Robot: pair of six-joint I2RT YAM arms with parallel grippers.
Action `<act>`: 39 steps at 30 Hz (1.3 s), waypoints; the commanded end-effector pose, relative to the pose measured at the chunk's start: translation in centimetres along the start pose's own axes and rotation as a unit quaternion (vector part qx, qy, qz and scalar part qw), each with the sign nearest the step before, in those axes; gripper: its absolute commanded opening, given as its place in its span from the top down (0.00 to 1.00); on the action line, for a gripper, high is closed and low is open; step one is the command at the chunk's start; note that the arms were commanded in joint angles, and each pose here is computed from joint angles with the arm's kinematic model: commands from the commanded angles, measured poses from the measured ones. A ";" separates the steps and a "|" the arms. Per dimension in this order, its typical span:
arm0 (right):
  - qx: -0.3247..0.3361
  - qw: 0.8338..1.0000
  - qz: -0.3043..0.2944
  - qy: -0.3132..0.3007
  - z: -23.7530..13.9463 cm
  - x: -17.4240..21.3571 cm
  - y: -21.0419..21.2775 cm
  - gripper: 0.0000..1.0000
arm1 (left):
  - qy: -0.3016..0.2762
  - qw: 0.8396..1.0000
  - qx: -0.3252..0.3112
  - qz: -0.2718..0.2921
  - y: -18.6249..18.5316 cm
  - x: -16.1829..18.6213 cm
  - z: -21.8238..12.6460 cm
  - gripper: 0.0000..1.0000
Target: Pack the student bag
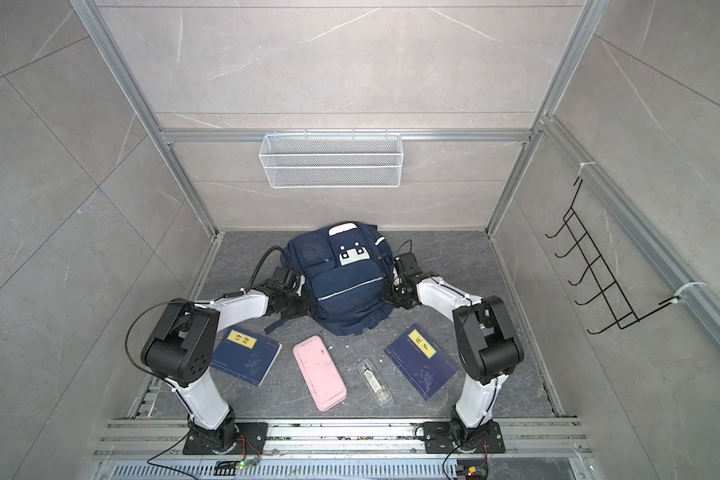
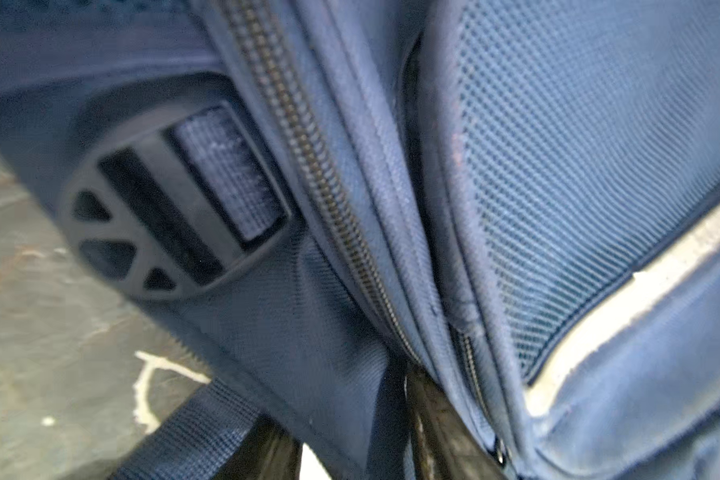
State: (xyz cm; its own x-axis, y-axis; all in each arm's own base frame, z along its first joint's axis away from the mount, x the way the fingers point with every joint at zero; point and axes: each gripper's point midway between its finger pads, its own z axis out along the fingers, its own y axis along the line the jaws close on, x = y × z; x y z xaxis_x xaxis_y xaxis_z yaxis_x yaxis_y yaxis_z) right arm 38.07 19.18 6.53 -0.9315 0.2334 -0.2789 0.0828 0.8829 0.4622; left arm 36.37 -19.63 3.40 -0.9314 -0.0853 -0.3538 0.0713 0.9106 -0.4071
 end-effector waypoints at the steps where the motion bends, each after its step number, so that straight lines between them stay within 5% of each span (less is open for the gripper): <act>1: -0.042 0.999 -0.014 0.019 -0.7 2.6 3.1 1.00 | -0.028 0.999 0.017 0.024 -1.0 -1.9 0.4 0.55; 21: -0.102 0.989 -0.094 0.058 2.5 8.8 15.5 1.00 | -0.099 0.995 0.017 0.026 -0.6 -4.1 -3.0 0.15; 32: -0.114 0.987 -0.110 0.033 4.6 5.8 20.1 0.81 | -0.168 0.986 -0.007 0.022 0.1 -4.3 -7.4 0.13; 39: -0.115 0.984 -0.132 0.028 1.4 6.4 19.6 0.52 | -0.143 0.990 -0.013 0.010 0.5 -3.7 -6.6 0.14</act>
State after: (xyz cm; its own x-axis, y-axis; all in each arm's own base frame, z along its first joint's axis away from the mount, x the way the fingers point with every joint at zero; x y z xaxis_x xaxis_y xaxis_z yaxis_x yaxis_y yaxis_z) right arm 34.98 39.09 10.06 -0.9455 -0.0086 -0.3255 -0.1982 0.8084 0.5543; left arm 37.65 -15.67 10.08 -0.7724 -0.1747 -0.6106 0.0725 0.9309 -0.3581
